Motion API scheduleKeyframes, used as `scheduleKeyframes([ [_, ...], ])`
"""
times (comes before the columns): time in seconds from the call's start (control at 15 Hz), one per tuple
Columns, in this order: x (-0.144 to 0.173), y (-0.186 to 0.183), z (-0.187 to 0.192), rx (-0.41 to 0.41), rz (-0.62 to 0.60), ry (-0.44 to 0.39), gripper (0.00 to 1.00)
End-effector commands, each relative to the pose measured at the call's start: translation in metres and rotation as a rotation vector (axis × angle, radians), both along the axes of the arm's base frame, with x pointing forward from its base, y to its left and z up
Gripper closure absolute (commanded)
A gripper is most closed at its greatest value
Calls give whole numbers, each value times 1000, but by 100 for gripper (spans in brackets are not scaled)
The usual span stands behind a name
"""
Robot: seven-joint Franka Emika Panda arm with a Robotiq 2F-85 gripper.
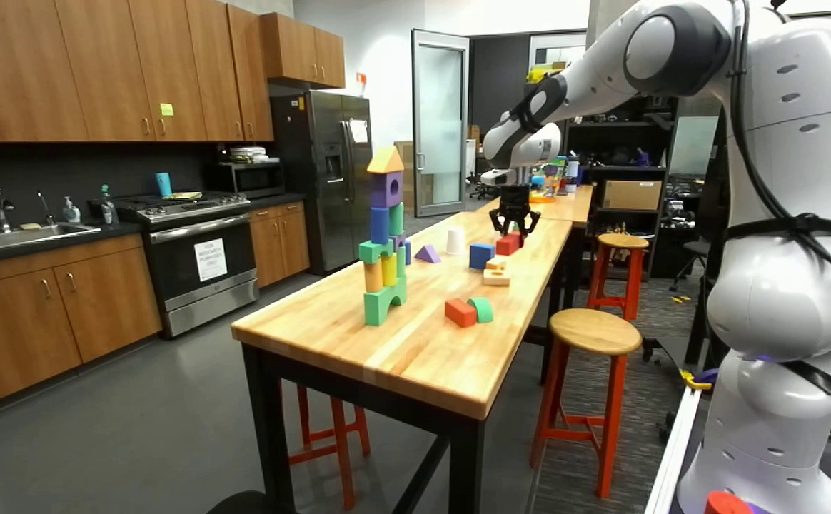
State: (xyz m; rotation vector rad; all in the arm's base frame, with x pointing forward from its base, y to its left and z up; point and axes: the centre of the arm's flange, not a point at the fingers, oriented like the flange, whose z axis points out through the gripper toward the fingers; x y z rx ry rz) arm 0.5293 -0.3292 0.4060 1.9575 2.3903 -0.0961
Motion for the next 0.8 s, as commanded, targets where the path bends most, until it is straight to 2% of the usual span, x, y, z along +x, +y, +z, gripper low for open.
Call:
scheduleKeyframes([
  [0.0, -26, 18, 3, 22, 27, 9, 84],
  [0.33, -36, 30, -5, 50, -23, -17, 84],
  [0.6, -38, 41, -20, 98, -147, -77, 84],
  [0.73, -39, 44, -32, 106, -181, -77, 84],
])
